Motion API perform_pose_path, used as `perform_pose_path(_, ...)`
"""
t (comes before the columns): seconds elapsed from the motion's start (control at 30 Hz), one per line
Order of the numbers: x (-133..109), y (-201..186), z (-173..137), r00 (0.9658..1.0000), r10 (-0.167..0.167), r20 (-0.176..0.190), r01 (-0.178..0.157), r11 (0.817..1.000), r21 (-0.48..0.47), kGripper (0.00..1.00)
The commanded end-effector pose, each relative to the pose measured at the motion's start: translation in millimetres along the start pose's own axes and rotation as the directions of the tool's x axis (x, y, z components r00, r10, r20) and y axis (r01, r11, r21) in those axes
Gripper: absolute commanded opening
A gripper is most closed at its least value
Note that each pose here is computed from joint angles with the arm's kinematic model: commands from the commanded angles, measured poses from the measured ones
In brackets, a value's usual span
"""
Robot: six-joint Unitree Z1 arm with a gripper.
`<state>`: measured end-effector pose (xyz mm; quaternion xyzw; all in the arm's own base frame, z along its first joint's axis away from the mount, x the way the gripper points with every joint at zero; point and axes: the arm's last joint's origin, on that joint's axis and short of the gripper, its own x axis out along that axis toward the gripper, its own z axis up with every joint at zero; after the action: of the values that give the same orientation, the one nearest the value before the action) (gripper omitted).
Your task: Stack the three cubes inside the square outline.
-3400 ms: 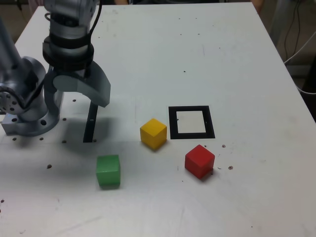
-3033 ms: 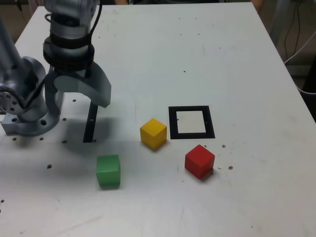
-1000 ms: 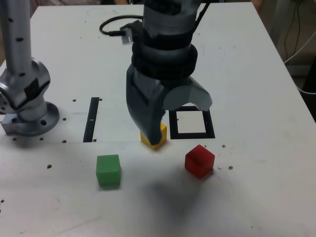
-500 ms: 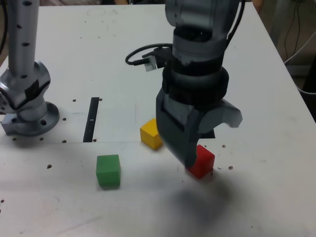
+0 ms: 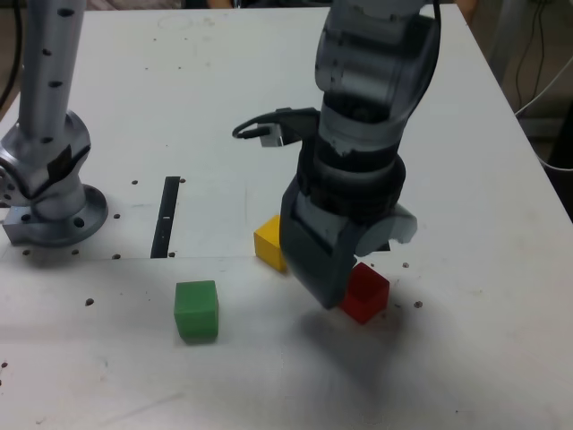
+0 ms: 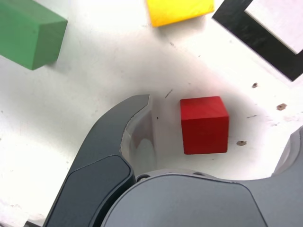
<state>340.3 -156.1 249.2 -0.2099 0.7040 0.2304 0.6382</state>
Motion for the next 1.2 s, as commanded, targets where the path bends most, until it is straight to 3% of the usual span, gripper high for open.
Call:
perform_pose_path(0.0,4.3,-2.2,1.4,0.9999,-0.002,-0.010,0.002,1.000,-0.003,0.98)
perform_pose_path(0.2,14.5,-11.5,6.3,0.9997,-0.018,-0.019,0.017,1.000,-0.003,0.97)
perform_pose_path(0.37,23.6,-17.1,12.0,0.9998,-0.012,-0.015,0.011,1.000,-0.011,0.94)
perform_pose_path(0.53,26.3,-12.0,15.8,0.9994,-0.004,-0.033,0.003,1.000,-0.030,0.85)
perform_pose_path(0.87,24.4,-9.8,20.2,0.9967,-0.025,-0.078,0.024,1.000,-0.018,0.67)
perform_pose_path(1.17,25.0,-12.0,21.9,0.9956,-0.041,-0.085,0.040,0.999,-0.010,0.55)
